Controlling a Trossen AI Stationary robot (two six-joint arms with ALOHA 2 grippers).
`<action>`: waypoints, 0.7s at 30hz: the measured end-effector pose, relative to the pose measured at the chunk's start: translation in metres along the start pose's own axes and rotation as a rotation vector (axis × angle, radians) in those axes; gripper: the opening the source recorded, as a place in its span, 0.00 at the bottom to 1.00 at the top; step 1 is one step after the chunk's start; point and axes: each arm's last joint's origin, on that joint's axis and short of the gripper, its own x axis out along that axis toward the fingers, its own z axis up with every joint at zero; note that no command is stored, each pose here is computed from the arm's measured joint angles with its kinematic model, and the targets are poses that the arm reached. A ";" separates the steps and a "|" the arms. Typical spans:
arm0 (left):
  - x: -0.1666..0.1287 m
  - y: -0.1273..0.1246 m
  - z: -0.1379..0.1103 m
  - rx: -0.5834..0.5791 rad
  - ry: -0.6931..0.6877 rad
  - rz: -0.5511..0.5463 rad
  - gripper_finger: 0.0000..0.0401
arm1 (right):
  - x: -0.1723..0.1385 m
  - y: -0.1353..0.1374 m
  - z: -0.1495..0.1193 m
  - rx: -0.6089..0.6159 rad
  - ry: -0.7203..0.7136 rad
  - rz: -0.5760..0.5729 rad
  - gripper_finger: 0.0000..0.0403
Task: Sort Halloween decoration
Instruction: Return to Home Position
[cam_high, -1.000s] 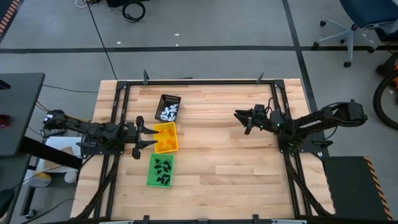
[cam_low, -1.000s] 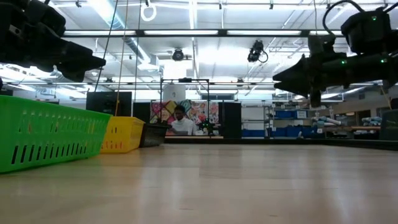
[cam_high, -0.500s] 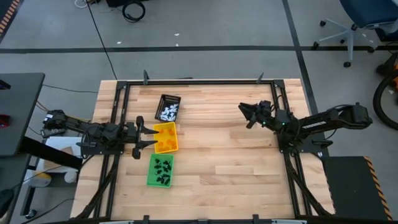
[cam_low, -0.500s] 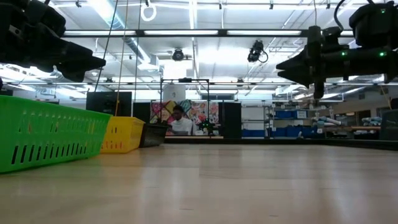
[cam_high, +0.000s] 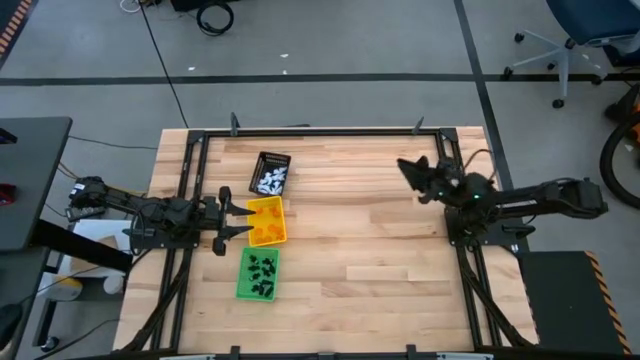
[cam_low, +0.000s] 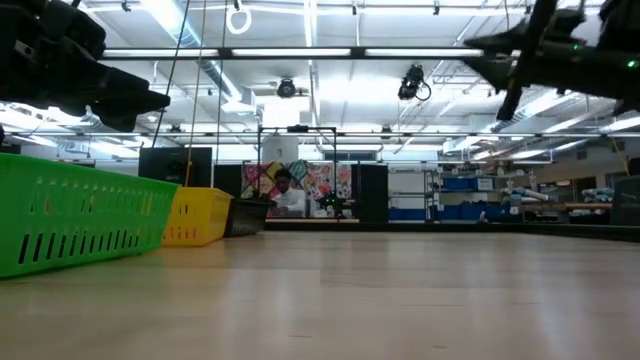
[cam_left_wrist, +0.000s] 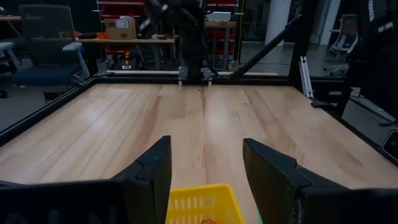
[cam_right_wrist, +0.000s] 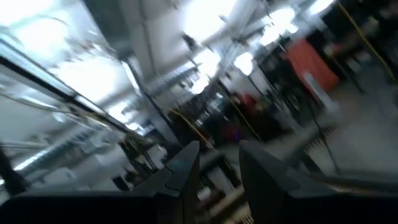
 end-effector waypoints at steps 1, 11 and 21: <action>0.000 0.000 0.000 0.000 0.000 0.000 0.43 | -0.001 0.002 0.004 -0.011 -0.024 0.026 0.29; 0.000 0.000 0.000 0.000 0.001 0.000 0.43 | -0.017 0.002 0.019 -0.018 -0.020 0.003 0.29; 0.000 0.000 0.000 0.000 0.001 0.000 0.43 | -0.020 -0.014 -0.004 -0.055 0.200 -0.193 0.29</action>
